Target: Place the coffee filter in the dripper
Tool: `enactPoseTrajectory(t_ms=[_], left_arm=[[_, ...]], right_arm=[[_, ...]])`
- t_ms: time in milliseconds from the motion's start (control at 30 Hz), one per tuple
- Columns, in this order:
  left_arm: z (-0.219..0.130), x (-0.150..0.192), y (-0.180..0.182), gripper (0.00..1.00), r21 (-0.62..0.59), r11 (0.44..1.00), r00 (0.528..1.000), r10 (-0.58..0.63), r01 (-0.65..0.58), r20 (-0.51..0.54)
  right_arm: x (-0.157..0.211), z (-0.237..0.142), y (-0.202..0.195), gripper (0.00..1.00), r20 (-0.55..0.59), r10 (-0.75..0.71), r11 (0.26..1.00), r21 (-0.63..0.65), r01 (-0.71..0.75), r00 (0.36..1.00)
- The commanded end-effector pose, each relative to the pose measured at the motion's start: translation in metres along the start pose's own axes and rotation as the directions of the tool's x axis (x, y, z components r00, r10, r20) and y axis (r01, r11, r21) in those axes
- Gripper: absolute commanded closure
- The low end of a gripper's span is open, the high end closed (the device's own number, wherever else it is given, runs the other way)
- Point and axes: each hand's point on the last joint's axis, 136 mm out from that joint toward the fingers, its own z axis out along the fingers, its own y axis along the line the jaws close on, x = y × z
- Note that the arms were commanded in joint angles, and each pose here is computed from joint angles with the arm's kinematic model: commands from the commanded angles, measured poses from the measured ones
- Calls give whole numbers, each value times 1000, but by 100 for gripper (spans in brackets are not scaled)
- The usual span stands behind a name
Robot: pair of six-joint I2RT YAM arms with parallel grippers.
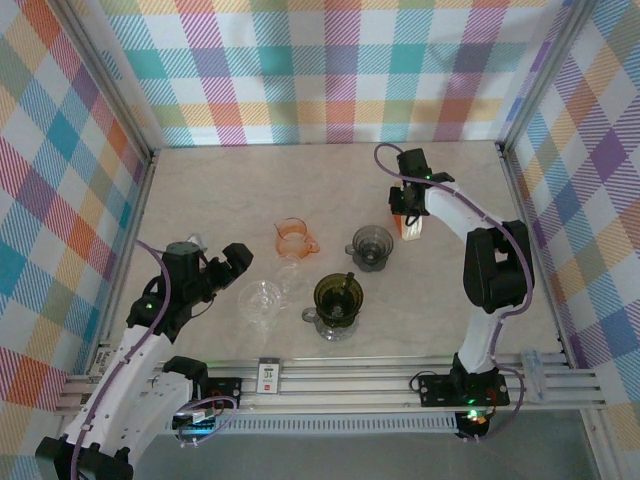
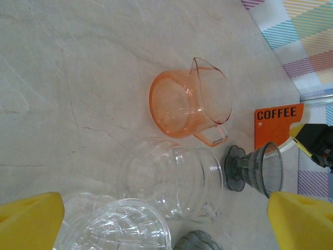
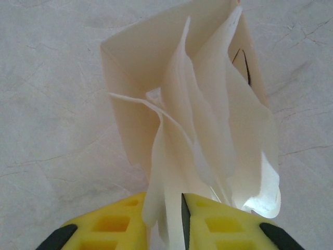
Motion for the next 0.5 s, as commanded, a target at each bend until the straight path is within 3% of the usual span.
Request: enactPoseTrajectory(t_ms=[0, 233, 467], left_arm=[[2, 2, -1, 0, 14, 1000, 1000, 2, -2, -5], [3, 3, -2, 0, 17, 1000, 1000, -3, 3, -7], [5, 4, -1, 0, 14, 1000, 1000, -4, 5, -17]], right_arm=[[-24, -21, 3, 77, 77, 21, 1000, -17, -19, 997], [-25, -20, 4, 83, 74, 15, 1000, -16, -14, 997], [-23, -21, 4, 97, 67, 2, 1000, -11, -1, 998]])
